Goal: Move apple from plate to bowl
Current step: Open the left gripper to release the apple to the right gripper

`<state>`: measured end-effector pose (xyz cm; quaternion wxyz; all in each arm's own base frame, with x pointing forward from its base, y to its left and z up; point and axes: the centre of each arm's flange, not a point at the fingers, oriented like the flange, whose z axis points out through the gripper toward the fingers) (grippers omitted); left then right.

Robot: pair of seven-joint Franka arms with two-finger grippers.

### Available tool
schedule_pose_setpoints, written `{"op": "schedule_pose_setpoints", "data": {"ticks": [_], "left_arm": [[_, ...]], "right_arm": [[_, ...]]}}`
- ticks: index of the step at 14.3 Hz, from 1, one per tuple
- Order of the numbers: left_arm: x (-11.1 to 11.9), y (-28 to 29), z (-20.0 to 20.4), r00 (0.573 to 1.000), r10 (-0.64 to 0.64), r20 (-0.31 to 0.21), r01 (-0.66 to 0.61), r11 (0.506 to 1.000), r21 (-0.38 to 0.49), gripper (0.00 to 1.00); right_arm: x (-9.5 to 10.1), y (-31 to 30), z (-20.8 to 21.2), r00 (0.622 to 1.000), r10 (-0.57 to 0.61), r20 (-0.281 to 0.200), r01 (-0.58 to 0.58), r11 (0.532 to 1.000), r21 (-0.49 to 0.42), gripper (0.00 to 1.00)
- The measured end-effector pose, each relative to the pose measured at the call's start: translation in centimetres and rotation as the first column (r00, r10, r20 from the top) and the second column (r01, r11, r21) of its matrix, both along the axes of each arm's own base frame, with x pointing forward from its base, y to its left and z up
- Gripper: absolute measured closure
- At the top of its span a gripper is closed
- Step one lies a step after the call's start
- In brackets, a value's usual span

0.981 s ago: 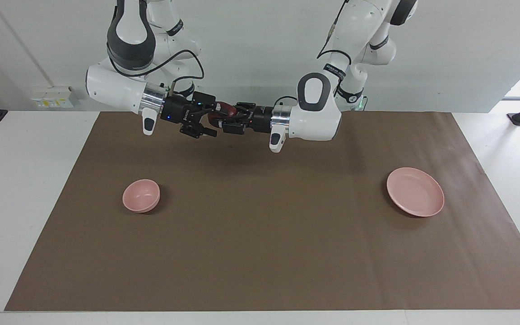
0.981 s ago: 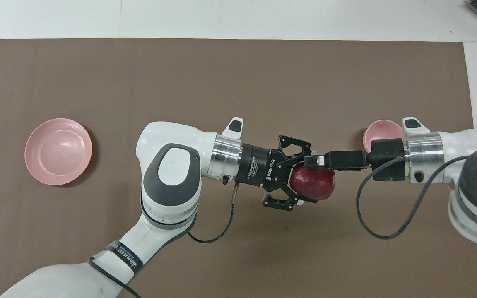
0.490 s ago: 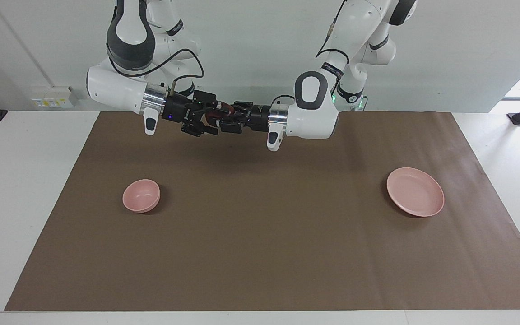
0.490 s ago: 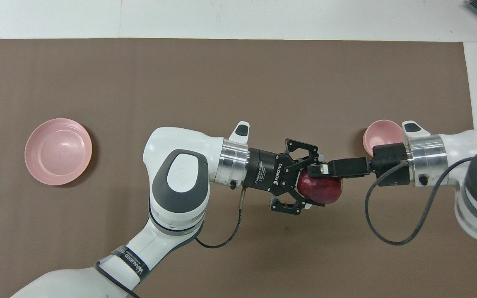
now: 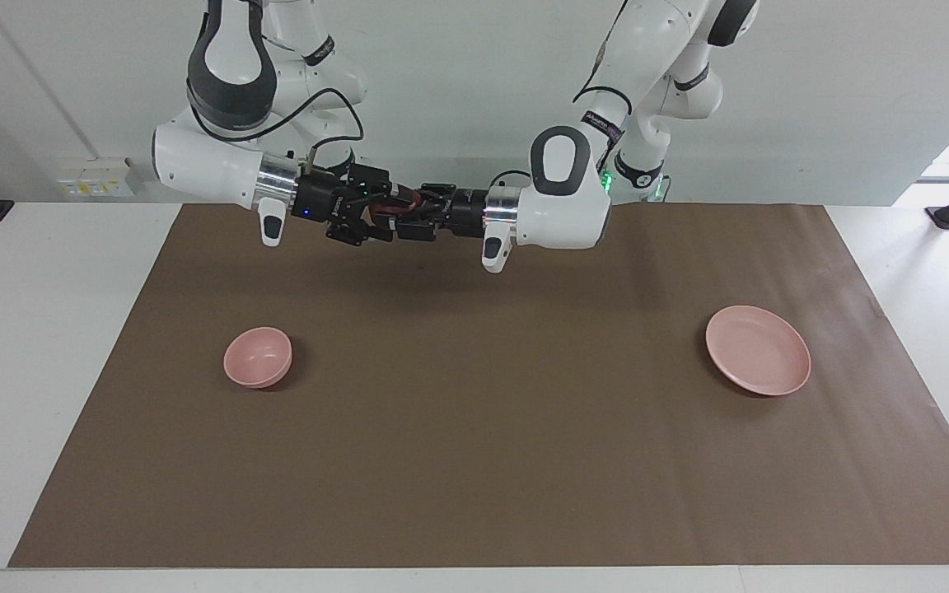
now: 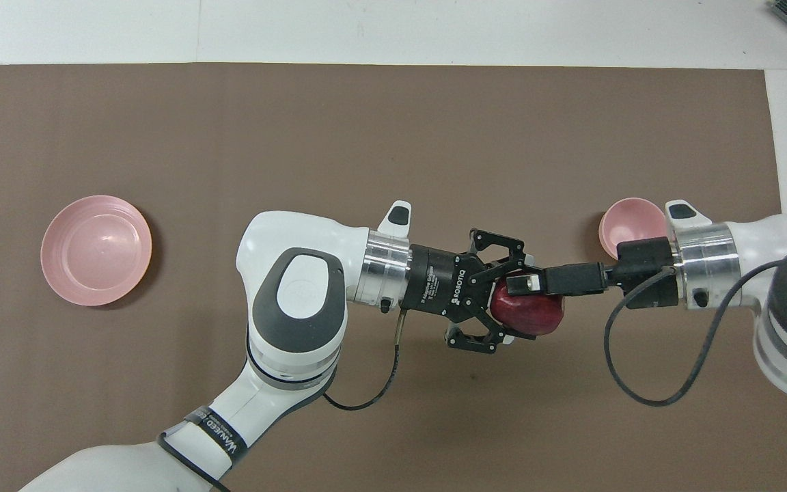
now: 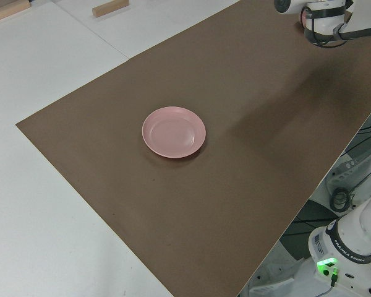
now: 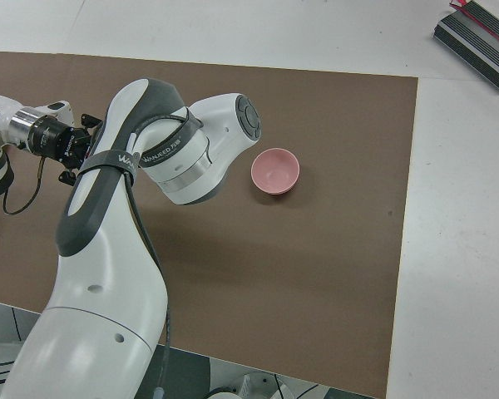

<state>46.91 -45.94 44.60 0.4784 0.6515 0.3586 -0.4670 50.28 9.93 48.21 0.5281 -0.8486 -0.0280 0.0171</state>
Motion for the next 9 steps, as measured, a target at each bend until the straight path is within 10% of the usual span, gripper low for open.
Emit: {"op": "schedule_pose_setpoints", "data": {"ticks": [6,9], "left_arm": [[0.01,0.0,0.01,1.0,0.001,0.001,-0.001,1.0,0.001,0.2],[-0.02,-0.06,0.36,1.0,0.006,0.007,-0.006,1.0,0.0,0.0]], "right_arm": [[0.02,-0.06,0.01,1.0,-0.002,-0.001,0.002,1.0,0.0,0.25],[0.02,-0.09,-0.23,1.0,0.004,-0.004,-0.004,1.0,-0.012,0.25]]}}
